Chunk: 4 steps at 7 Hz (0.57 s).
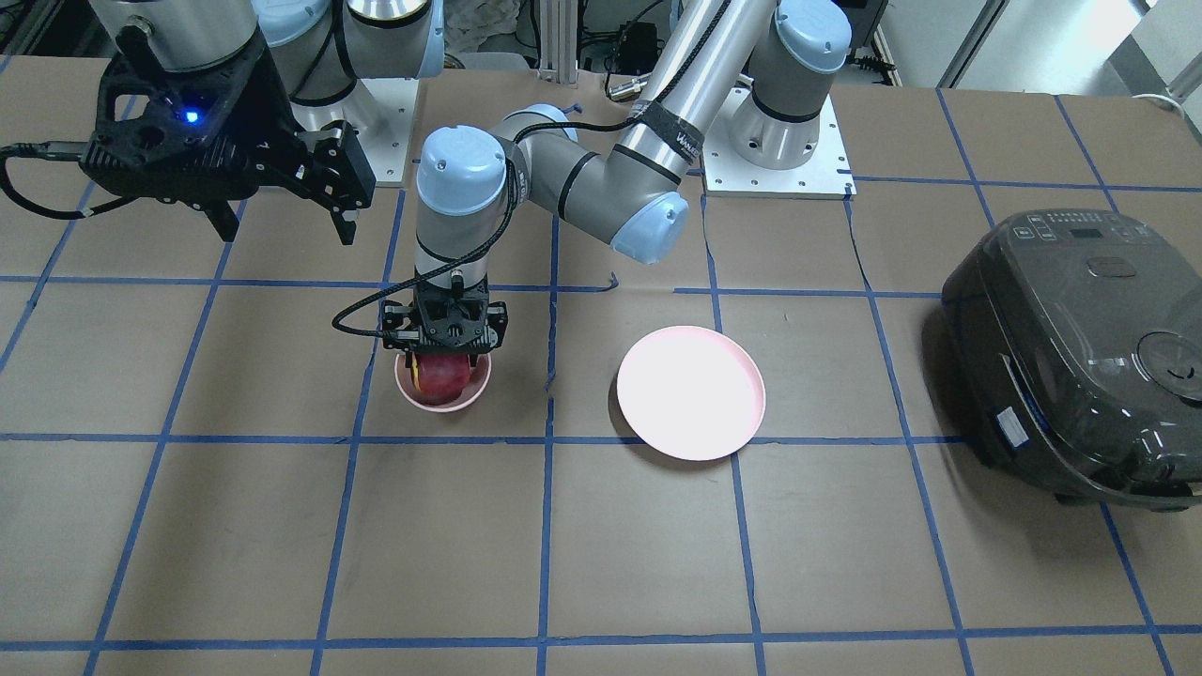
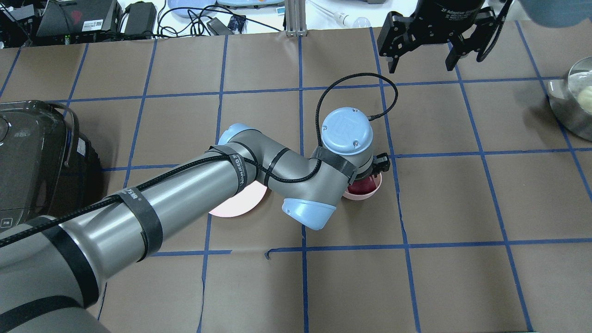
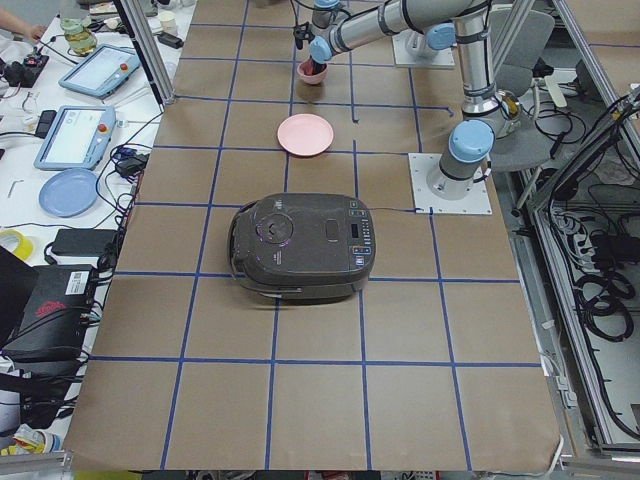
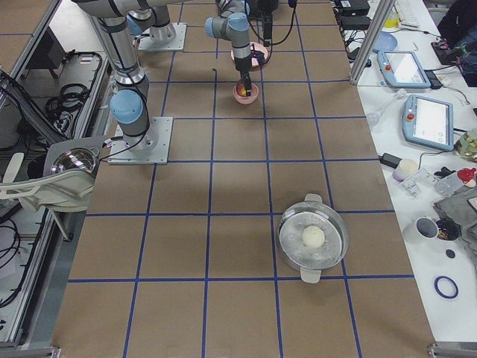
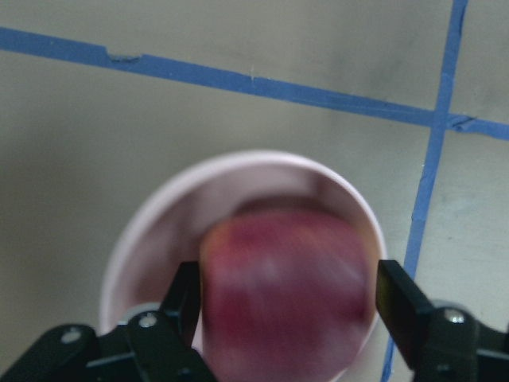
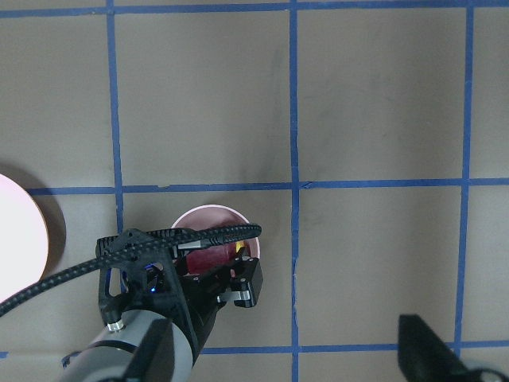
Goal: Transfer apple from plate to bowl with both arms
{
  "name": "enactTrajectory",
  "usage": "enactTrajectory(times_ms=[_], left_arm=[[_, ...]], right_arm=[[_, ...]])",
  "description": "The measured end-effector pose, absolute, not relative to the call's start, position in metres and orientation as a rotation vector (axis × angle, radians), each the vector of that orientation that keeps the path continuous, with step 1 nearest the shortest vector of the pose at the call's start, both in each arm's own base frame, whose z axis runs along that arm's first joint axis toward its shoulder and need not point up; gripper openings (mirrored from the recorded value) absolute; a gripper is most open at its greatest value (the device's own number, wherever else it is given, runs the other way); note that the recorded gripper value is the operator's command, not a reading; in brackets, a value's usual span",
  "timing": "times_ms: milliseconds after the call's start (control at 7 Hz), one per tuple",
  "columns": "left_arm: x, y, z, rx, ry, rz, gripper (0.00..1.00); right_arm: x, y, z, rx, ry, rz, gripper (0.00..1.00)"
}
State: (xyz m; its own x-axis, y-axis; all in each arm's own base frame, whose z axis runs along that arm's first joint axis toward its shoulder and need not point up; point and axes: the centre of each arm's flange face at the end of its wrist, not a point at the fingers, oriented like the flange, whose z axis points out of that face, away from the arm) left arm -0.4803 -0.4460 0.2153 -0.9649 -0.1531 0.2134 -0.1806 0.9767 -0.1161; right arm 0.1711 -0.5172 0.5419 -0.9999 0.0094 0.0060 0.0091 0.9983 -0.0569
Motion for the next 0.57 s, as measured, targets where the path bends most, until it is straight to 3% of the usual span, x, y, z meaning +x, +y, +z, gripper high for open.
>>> enactTrajectory(times_ms=[571], left_arm=[[-0.463,-0.451,0.242,0.216,-2.931,0.247,1.0]], right_arm=[[0.17,-0.517,0.542,-0.022,-3.124,0.095,1.0]])
